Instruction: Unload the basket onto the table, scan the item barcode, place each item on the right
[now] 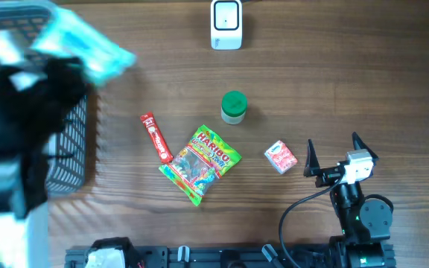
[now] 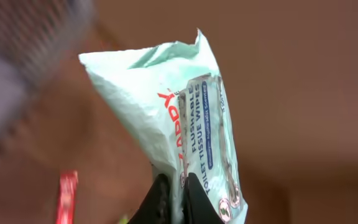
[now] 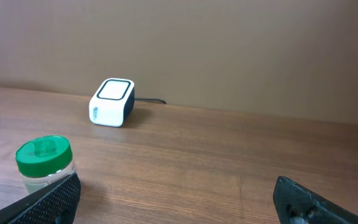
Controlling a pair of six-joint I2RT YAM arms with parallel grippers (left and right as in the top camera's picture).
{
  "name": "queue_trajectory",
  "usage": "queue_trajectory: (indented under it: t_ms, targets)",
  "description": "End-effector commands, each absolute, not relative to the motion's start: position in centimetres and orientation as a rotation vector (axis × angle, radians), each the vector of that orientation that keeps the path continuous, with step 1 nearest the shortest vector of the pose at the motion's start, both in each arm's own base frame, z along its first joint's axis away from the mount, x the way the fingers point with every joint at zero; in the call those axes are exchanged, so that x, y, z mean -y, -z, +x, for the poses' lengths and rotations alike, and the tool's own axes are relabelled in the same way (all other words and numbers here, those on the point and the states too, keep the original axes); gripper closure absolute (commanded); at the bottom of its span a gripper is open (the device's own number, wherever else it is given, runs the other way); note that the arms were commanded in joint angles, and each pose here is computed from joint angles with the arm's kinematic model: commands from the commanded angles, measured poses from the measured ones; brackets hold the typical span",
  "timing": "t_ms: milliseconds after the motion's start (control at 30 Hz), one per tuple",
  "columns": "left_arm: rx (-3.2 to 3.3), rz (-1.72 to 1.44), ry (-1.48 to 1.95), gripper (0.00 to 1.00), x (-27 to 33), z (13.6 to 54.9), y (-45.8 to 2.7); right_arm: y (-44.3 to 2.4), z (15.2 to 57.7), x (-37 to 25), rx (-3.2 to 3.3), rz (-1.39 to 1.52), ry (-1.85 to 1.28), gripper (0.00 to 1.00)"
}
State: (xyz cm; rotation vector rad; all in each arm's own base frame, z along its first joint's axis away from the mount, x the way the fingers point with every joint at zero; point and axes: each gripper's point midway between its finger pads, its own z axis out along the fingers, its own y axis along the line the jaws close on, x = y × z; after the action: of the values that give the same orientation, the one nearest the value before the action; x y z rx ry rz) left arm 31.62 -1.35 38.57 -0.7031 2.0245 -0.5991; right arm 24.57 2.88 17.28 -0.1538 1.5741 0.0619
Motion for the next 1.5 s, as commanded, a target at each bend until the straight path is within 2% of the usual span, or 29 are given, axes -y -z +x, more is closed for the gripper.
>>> queue_trajectory:
  t_ms: [0,100,367,533,567,600,633,667,733,767,967,1033,1167,1300,1467]
  targets:
    - [-2.278,-0.627,0.498,0.96,5.8,33.7,-30.1,-17.3,24.6,-2.8,-1.569,-0.161,-0.042,0.0]
    - [-2.493,-0.529,0.469,0.96,10.8,36.0,-20.9,-17.3,24.6,-2.8,-1.57,-0.161,-0.042,0.0]
    - [-2.865,-0.517,0.358,0.96,15.8,36.6,-5.4,-17.3,24.6,-2.8,-1.57,-0.161,-0.042,0.0]
    - [-2.95,-0.506,0.357,0.96,17.0,36.1,-1.6,-17.3,24.6,-2.8,-1.57,-0.161,-0.042,0.0]
    - [-2.946,-0.496,0.36,0.9,17.0,36.2,-1.8,-17.3,24.6,-2.8,-1.57,-0.161,-0.042,0.0]
    - [-2.924,-0.49,0.365,0.78,16.8,36.5,-2.7,-17.3,24.6,-2.8,-1.57,-0.161,-0.042,0.0]
    - [-2.898,-0.493,0.364,0.72,16.6,36.9,-3.7,-17.3,24.6,-2.8,-1.57,-0.161,-0.042,0.0]
    - [-2.853,-0.497,0.353,0.59,16.0,37.3,-5.3,-17.3,24.6,-2.8,-1.57,-0.161,-0.042,0.0]
    - [-2.739,-0.507,0.315,0.17,14.5,38.3,-9.3,-17.3,24.6,-2.8,-1.57,-0.161,-0.042,0.0]
    - [-2.68,-0.507,0.29,0.01,13.8,38.5,-11.2,-17.3,24.6,-2.8,-1.57,-0.161,-0.042,0.0]
    - [-2.103,-0.438,0.138,0.0,7.8,38.3,-30.1,-17.3,24.6,-2.8,-1.57,-0.161,-0.042,0.0]
    - [-1.806,-0.445,0.129,0.0,5.2,36.5,-38.8,-17.3,24.6,-2.8,-1.57,-0.161,-0.042,0.0]
    - [-1.37,-0.353,0.137,0.0,2.8,31.7,-51.7,-17.3,24.6,-2.8,-1.57,-0.161,-0.042,0.0]
    - [-1.229,-0.233,-0.022,0.0,1.4,28.3,-56.1,-17.3,24.6,-2.8,-1.57,-0.161,-0.042,0.0]
    - [-1.346,-0.287,-0.361,0.0,-2.1,28.1,-53.5,-17.3,24.6,-2.8,-1.57,-0.161,-0.042,0.0]
